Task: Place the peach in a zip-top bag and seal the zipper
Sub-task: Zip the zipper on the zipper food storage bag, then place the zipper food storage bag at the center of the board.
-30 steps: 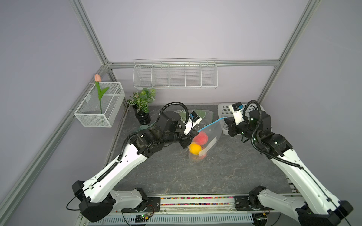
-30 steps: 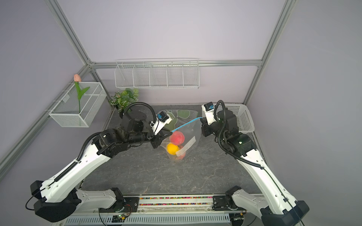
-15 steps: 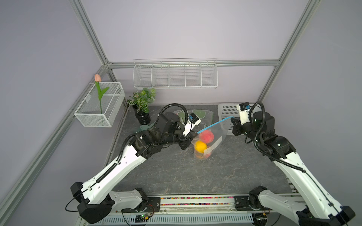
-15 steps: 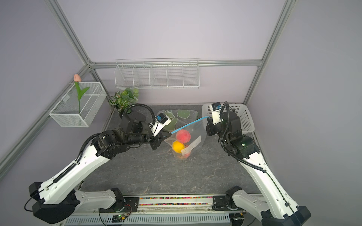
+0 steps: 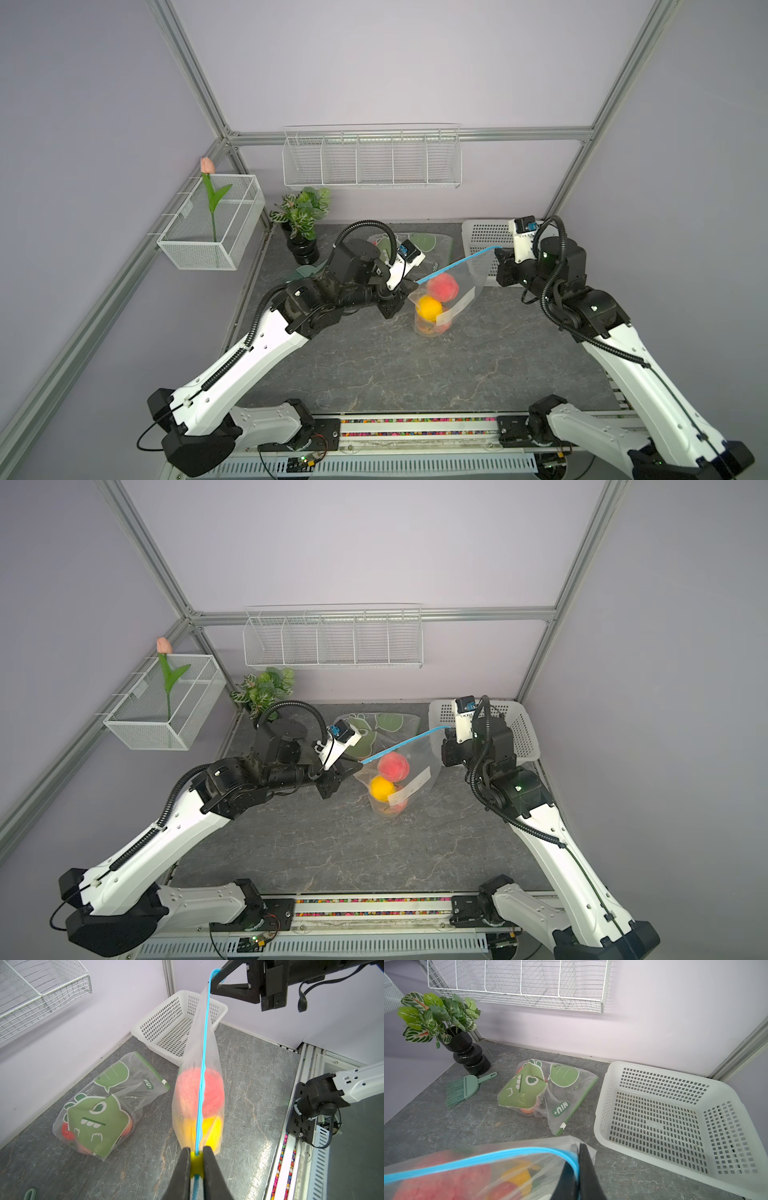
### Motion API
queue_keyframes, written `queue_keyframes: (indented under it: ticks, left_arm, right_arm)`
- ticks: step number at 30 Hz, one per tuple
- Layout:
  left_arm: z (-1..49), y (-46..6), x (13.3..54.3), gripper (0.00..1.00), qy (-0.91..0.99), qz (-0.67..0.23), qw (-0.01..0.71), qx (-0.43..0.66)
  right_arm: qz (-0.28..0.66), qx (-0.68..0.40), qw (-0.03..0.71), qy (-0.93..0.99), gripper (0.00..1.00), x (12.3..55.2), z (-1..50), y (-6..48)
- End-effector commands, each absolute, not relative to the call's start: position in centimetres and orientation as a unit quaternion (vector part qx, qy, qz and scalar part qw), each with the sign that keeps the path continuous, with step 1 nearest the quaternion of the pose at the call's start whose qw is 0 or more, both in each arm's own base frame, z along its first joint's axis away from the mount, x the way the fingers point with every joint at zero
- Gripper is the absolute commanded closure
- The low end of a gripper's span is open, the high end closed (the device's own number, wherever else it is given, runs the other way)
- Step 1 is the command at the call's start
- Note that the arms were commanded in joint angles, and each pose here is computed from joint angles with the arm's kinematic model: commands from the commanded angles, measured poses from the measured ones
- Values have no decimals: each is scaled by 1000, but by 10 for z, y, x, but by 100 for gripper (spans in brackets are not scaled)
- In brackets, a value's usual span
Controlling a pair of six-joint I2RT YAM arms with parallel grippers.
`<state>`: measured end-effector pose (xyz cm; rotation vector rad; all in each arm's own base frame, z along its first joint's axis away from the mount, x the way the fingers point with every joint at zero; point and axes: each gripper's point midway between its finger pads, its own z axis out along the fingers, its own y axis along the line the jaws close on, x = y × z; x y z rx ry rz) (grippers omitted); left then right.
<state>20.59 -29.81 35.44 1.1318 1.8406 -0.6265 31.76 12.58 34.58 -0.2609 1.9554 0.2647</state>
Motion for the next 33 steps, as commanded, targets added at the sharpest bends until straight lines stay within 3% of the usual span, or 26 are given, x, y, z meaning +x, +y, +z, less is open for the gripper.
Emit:
queue_keyframes:
  ticks: [1,7,20,33]
  left_arm:
    - [351,-287,201,86,748,-243,423,450]
    - [355,-289,200,84,744,-250,425,451]
    - [367,-309,213,41,733,-258,434,455]
    - [355,-349,222,41,739,-309,392,452]
  right_arm:
    - [94,-74,547,828,93,321,341,109]
    - [155,-165,551,803,93,312,345,143]
    - [221,-268,531,773,93,284,336,176]
    - [223,-271,521,778,93,288,328,179]
